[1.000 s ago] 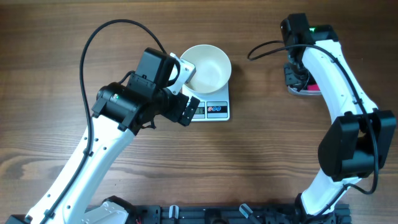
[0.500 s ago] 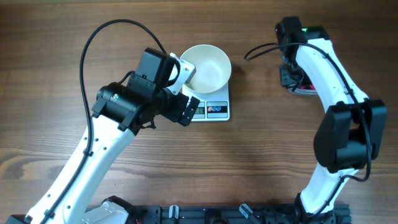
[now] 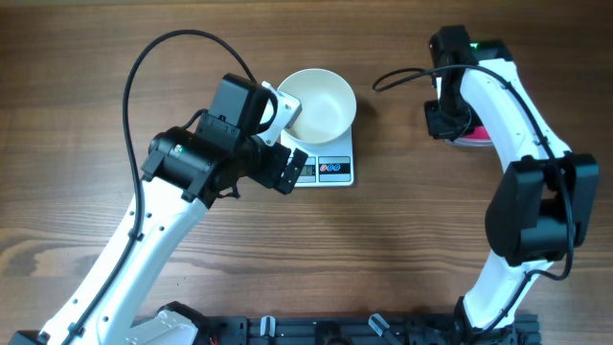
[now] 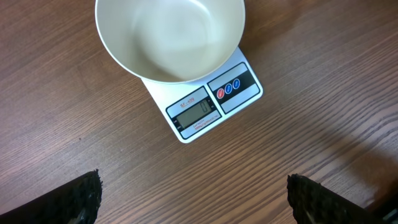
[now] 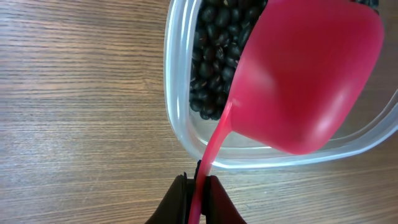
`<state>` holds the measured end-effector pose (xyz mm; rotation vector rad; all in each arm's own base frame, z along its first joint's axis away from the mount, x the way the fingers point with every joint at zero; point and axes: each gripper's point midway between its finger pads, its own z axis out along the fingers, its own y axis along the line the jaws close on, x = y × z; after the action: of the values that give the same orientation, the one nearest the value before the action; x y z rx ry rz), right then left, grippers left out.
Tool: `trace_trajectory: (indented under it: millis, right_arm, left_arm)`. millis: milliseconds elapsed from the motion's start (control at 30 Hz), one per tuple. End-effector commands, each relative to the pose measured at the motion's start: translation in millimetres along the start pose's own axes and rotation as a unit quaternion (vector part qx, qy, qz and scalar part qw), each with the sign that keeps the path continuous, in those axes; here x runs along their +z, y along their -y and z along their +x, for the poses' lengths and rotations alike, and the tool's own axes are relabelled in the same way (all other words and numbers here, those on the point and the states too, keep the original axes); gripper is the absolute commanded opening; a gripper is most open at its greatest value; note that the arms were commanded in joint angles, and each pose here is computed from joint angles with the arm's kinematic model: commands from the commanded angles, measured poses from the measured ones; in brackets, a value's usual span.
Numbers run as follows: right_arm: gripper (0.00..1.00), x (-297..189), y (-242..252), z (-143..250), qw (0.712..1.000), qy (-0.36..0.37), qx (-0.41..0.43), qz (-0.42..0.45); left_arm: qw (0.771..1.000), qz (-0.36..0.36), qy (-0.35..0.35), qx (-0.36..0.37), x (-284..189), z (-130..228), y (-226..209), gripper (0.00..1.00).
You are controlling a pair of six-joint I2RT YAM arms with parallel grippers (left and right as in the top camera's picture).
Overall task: Scoop item into bowl and weigh 150g on scale
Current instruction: 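Dip the scoop into the black beans with the right gripper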
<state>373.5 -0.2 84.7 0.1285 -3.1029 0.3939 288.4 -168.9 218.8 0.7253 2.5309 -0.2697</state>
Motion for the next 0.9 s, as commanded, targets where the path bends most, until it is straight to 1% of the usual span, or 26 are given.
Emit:
trace_trajectory:
  millis: [0, 133, 333, 467, 633, 867]
  right_arm:
    - [0.04, -14, -21, -3, 0.996, 0.024, -0.009, -0.081]
    - [0.04, -16, -21, -6, 0.989, 0.031, 0.008, -0.143]
    - [0.04, -14, -8, -11, 0.981, 0.041, 0.039, -0.184]
    - [0.05, -15, 1, -14, 0.969, 0.054, 0.048, -0.235]
    - [0.04, -17, 16, -17, 0.954, 0.073, 0.07, -0.283]
    - [0.04, -24, 30, -19, 0.931, 0.103, 0.075, -0.341]
  left_arm:
    - [1.0, -0.004, 0.002, -0.002, -1, 0, -2, 1.0]
    - [1.0, -0.004, 0.002, -0.002, -1, 0, -2, 1.0]
    - [1.0, -0.004, 0.002, -0.002, -1, 0, -2, 1.0]
    - [1.0, -0.004, 0.002, -0.002, -1, 0, -2, 1.0]
    - [1.0, -0.004, 0.002, -0.002, -1, 0, -2, 1.0]
    - [1.0, -0.004, 0.002, -0.002, -1, 0, -2, 1.0]
